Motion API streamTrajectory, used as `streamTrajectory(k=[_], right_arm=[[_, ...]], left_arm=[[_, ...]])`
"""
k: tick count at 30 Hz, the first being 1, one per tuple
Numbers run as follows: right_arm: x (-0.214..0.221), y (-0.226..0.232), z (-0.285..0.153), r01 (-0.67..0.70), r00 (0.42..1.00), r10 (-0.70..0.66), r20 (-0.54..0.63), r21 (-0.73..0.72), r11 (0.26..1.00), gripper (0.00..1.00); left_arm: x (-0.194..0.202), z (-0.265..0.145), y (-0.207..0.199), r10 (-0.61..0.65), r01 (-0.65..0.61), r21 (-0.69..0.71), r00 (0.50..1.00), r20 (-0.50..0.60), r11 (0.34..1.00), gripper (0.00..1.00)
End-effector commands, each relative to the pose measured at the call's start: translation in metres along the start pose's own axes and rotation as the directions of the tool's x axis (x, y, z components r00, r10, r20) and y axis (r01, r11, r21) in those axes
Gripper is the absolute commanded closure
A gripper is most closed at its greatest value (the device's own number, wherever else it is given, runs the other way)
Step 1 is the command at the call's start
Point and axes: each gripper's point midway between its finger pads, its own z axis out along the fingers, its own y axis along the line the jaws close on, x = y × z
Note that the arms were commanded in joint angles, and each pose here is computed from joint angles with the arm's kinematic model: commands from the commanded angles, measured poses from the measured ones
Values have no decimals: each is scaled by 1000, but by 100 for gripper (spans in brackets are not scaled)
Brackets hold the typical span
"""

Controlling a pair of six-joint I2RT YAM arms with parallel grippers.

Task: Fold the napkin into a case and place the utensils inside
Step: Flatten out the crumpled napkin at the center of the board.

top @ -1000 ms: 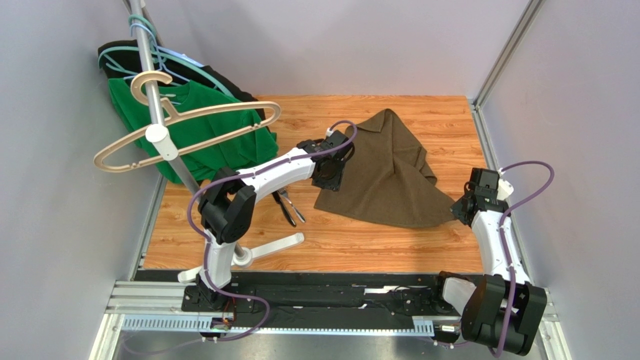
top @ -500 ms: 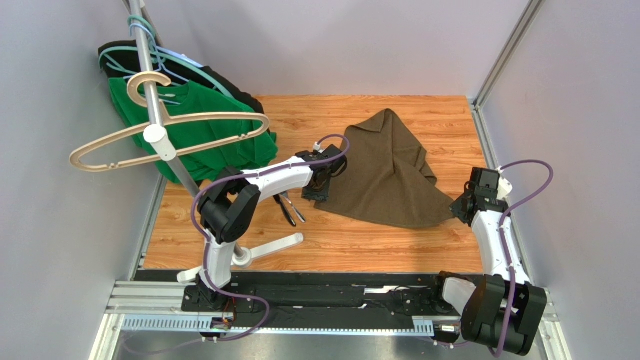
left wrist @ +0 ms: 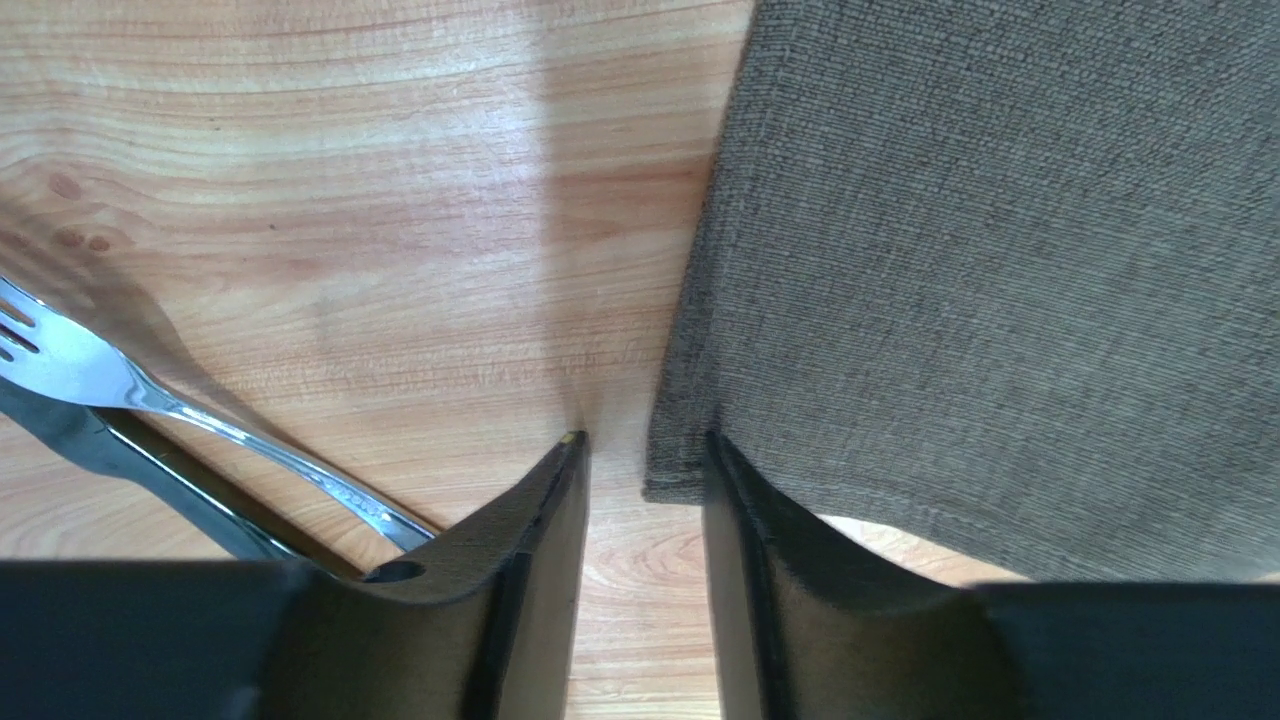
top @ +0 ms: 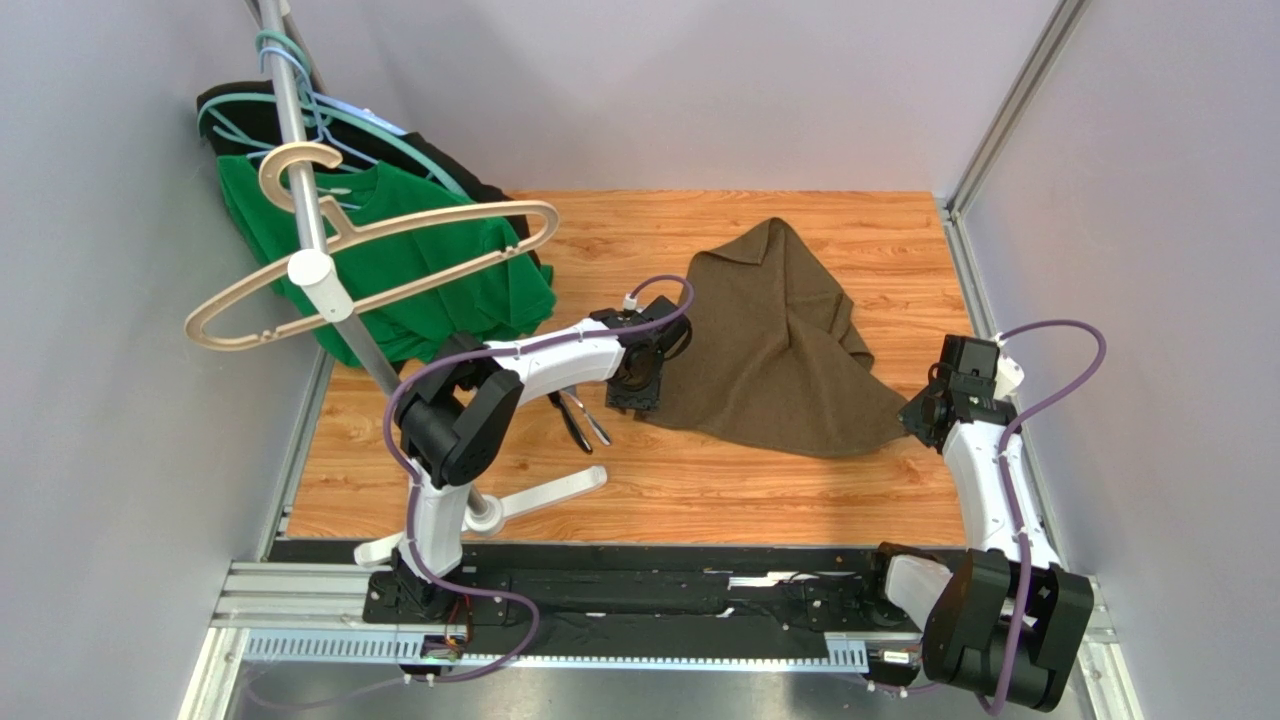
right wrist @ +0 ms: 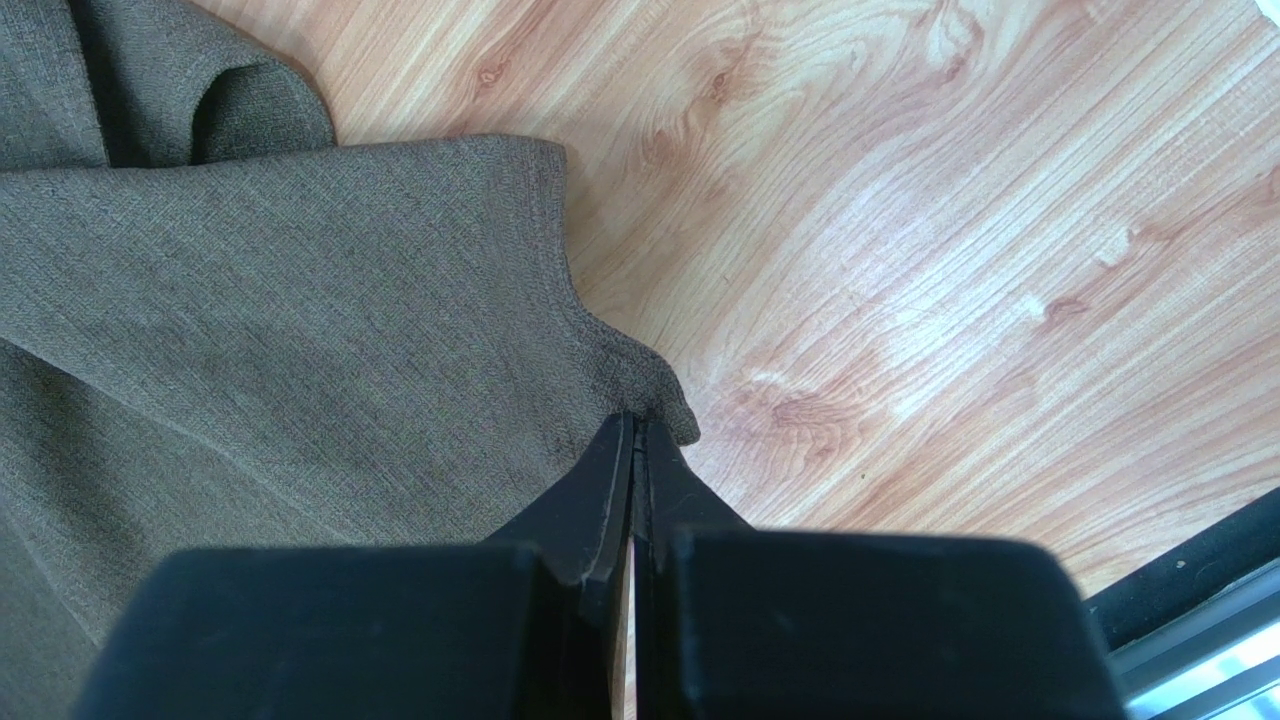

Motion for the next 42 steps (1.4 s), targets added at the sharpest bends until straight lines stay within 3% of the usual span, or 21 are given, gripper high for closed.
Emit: streamTrajectory(k=[1,6,10,17,24,30,36,40,42], right_arm=[[-13,6,-4,2,999,-1,54,-29,1000,100],[-13,6,-5,-1,999,2,54,-29,1000,100],[-17,5,-8,-2,998,4,70,-28,1000,100],[-42,13,-31,-19,990,26,139,-49,999,100],[-87,18,-102,-25,949,60,308,-116,993,100],[-128,23,-199,32,872,79,484,-218,975,100],[-153,16,-316,128,735,117,668,-306,943,100],[-155,8,-418,234,589,195,784,-396,888,100],[-148,7,-447,282,552,231,801,-440,852,100]], left_arm=[[4,8,-4,-90,89,38,996,1,995,63],[2,11,-12,-130,126,98,991,36,987,93],[-10,2,-8,-100,92,79,990,98,993,100],[-46,-57,-36,42,-81,130,961,274,988,100],[-89,-160,-62,70,-201,211,862,502,957,100],[-125,-286,-65,-4,-306,315,712,702,898,100],[-138,-438,-44,-99,-471,331,451,887,818,100],[-123,-535,-26,-214,-603,331,259,942,726,100],[-112,-572,-9,-260,-631,321,191,947,707,100]])
